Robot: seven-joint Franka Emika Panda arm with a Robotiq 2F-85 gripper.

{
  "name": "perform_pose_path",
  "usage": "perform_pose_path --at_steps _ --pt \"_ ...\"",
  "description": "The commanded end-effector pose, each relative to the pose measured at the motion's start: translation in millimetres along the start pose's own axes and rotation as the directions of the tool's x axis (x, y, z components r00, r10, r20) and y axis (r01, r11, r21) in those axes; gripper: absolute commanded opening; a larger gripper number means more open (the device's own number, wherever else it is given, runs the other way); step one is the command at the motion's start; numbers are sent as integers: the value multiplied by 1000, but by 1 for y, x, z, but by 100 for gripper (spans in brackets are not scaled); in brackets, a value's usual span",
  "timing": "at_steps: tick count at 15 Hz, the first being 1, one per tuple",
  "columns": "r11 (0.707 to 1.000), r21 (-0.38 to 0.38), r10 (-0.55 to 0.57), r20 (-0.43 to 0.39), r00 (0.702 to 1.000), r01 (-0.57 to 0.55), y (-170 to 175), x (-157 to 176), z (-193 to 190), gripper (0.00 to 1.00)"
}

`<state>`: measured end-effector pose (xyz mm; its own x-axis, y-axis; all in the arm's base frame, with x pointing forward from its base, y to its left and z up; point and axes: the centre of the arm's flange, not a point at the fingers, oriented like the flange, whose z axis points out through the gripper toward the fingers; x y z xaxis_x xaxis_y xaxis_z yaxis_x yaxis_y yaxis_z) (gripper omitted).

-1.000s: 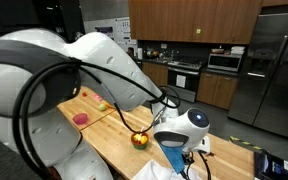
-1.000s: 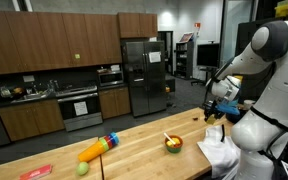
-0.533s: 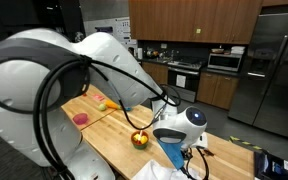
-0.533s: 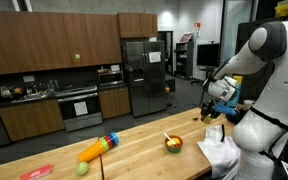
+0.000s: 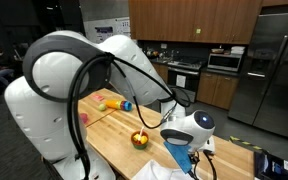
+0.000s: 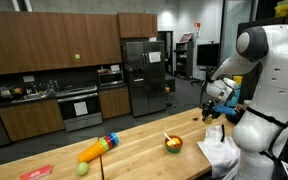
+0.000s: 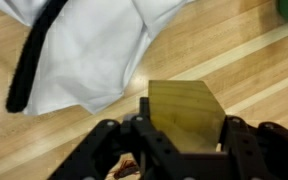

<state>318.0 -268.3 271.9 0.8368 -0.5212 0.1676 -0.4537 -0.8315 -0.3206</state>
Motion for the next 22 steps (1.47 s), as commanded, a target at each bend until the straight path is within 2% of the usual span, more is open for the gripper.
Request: perform_pose_path --at_steps 1,4,11,16,22 --pt "997 -56 -47 -42 998 45 -5 8 -6 29" --pt "995 -80 -69 -38 997 66 1 17 -5 29" --pt "996 -88 -34 -32 999 31 24 40 1 29" --pt "990 -99 -109 -39 993 104 28 53 9 29" --pt "958 -92 -277 -59 959 271 2 67 17 29"
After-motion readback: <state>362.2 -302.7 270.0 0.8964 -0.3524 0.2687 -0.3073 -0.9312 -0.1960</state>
